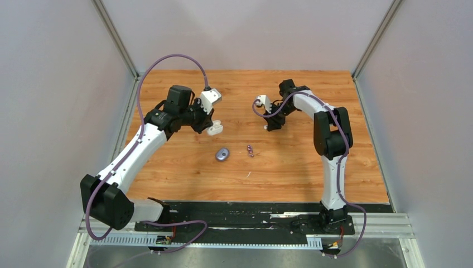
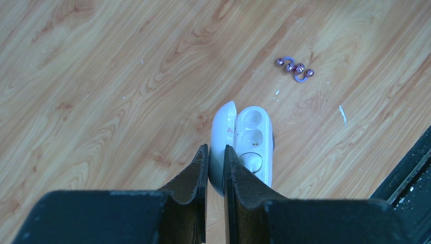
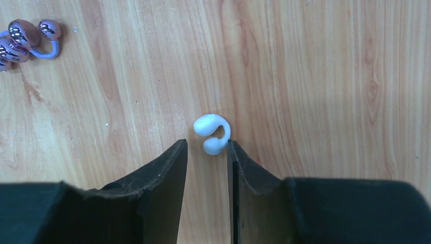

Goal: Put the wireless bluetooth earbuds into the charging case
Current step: Pick up the earbud from the center of the board.

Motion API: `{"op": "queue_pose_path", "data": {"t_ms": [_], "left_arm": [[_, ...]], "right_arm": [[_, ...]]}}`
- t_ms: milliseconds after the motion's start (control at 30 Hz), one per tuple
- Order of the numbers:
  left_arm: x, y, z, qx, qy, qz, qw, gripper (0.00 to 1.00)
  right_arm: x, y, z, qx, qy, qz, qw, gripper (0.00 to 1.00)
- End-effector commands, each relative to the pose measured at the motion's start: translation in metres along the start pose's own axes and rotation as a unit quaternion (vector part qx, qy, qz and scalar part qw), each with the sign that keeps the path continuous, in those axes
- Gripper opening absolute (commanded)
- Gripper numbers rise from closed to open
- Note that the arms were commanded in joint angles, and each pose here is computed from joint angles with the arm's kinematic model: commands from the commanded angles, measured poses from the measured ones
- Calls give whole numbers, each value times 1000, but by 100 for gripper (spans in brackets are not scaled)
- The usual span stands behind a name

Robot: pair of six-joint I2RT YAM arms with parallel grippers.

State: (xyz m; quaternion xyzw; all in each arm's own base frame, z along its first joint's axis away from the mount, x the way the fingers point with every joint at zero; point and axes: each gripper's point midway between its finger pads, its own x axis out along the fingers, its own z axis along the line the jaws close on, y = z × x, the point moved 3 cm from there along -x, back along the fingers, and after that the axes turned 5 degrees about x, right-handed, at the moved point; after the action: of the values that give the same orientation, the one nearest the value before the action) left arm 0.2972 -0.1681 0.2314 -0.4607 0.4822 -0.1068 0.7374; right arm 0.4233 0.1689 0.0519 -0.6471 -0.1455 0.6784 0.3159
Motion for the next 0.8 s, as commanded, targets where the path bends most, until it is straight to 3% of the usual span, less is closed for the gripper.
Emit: {"op": "queue_pose_path", "data": {"t_ms": [0, 333, 767], "left_arm": [[-2, -12, 5, 7, -4, -18, 1000, 0], [-5, -10, 4, 11, -4, -14, 1000, 0], [-4, -13, 6, 11, -3, -14, 1000, 0]], "right_arm": [[-3, -15, 1, -19, -11, -25, 999, 34], [-20, -33, -6, -21, -1, -49, 999, 34], [1, -12, -12, -6, -17, -22, 1000, 34]]}}
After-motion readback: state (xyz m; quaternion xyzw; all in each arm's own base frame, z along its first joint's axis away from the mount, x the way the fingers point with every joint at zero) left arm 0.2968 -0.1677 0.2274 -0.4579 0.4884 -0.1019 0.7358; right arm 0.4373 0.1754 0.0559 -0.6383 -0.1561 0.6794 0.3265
